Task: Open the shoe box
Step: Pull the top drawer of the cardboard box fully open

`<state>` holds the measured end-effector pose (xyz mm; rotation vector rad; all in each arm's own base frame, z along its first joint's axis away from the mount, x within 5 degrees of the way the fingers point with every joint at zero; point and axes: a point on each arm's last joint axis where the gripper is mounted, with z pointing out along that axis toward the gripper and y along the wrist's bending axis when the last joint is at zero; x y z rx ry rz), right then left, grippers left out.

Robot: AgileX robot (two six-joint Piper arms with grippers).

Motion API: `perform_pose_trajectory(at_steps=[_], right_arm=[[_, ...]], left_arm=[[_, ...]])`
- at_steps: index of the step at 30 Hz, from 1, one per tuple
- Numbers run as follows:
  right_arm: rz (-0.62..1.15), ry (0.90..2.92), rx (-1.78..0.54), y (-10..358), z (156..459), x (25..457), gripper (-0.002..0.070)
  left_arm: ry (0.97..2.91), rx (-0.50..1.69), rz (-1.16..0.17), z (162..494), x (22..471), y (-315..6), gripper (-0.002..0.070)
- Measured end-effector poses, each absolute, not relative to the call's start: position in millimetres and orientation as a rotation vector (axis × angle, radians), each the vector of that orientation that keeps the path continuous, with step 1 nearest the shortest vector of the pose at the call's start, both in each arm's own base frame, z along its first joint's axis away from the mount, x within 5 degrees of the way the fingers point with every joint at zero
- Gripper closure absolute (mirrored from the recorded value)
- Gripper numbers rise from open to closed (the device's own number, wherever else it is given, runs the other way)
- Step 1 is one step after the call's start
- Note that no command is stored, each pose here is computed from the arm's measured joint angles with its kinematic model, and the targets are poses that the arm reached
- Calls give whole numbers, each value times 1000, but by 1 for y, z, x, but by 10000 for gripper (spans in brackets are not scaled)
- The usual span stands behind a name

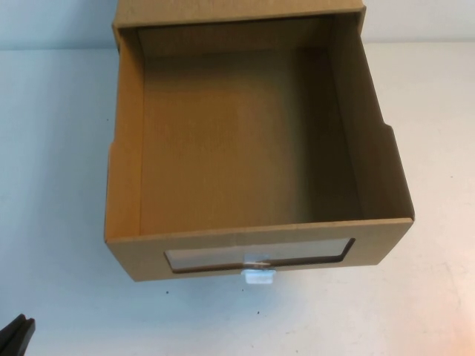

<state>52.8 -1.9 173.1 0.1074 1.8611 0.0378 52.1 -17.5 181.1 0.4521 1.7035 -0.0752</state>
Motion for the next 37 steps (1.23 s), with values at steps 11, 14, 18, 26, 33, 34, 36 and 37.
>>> perform_pose_trajectory(at_steps=[11,14,18,26,33,34,36,37], right_arm=[[38,1859,107,-2,173,53,690],[38,1859,107,-2,173,53,689],[38,1859,107,-2,173,53,689],[38,1859,107,-2,173,53,689],[38,1859,107,-2,173,53,689],[38,1859,107,-2,173,53,689],[38,1859,107,-2,173,53,689],[38,1859,107,-2,173,53,689]], left_arm=[[1644,127,-18,191,56,-5,680],[1733,70,-23,184,55,-4,680],[1855,62,-35,173,53,-4,680],[1881,60,-36,171,52,-4,680],[1882,58,-37,170,52,-4,680],[1882,57,-37,170,52,-4,680],[1882,61,-31,170,52,-4,680],[1882,61,-31,170,52,-4,680]])
